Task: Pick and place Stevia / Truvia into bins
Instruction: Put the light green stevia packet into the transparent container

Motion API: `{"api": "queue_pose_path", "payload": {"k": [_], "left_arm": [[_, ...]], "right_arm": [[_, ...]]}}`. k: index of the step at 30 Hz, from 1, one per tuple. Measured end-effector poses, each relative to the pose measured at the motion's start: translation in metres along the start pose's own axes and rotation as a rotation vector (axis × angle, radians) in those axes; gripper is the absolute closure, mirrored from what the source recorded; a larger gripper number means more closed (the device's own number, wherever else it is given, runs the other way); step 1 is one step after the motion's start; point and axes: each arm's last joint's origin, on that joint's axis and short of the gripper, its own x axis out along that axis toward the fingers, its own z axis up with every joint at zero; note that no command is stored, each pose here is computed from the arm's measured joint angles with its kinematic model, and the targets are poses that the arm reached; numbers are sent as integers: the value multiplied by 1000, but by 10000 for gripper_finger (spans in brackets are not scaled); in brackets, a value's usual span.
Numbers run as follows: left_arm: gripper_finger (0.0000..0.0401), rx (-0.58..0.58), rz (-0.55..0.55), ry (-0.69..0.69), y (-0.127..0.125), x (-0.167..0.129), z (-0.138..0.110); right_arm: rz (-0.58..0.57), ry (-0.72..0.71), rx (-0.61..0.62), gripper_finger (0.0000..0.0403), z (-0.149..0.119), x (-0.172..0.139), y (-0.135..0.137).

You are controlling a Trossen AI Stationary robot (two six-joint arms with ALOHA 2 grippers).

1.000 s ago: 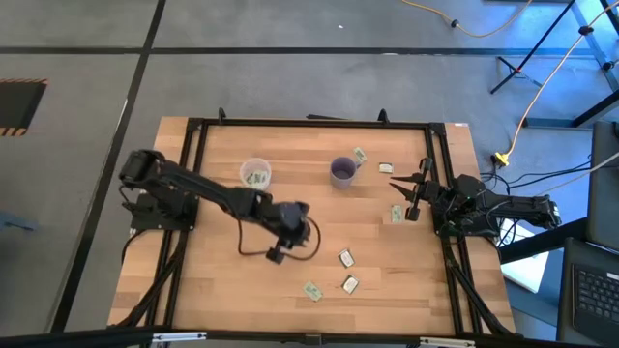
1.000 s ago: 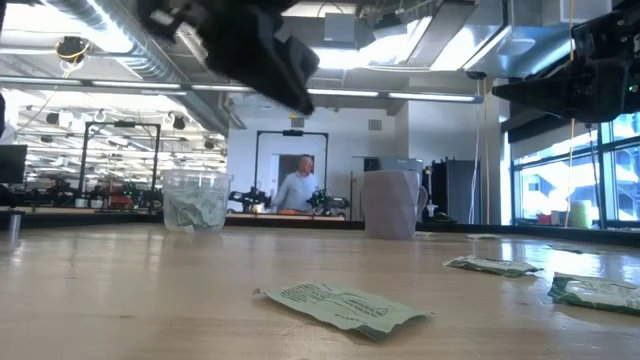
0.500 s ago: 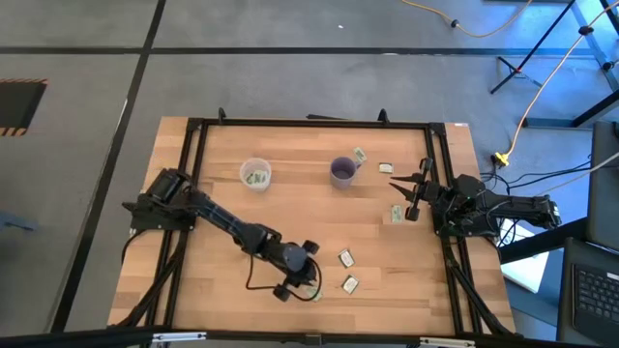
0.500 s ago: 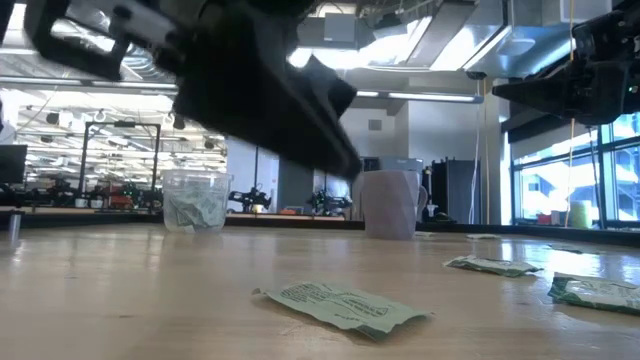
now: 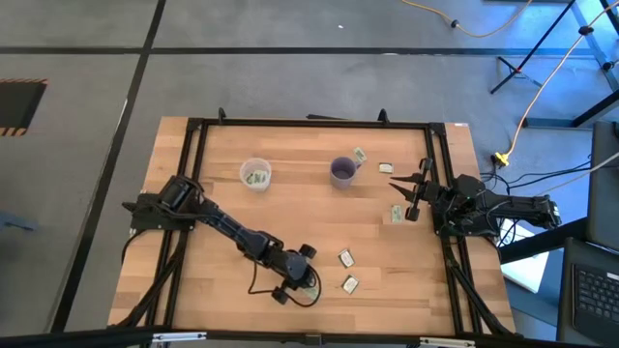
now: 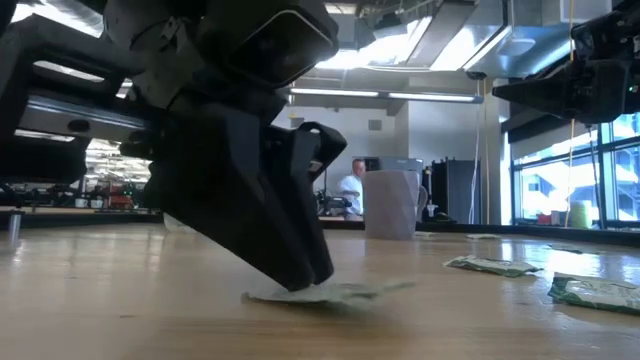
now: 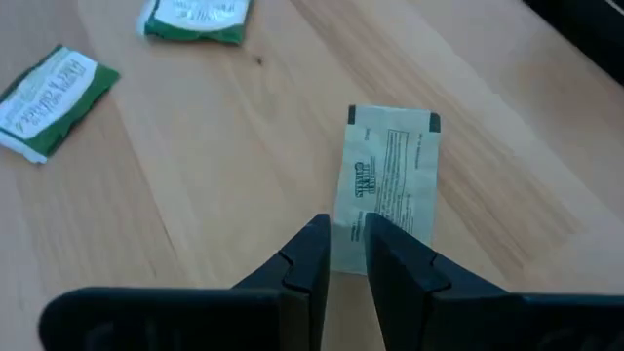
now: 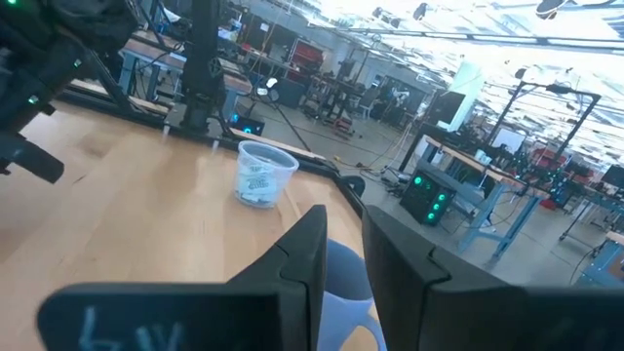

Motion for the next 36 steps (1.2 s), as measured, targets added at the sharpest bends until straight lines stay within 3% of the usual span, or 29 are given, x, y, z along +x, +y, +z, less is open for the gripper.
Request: {"api": "queue_pose_path", "payload": {"k": [19, 30, 36], "left_arm": [[398, -76, -3, 97, -1, -2, -8], [320, -51, 15, 99, -2, -1, -8], [308, -176, -16, 137, 1, -2, -12]], "right_arm": [[0, 2, -6, 328, 0, 0, 0], [-1, 3, -8, 328, 0, 0, 0], [-1, 3, -8, 328, 0, 0, 0]]}}
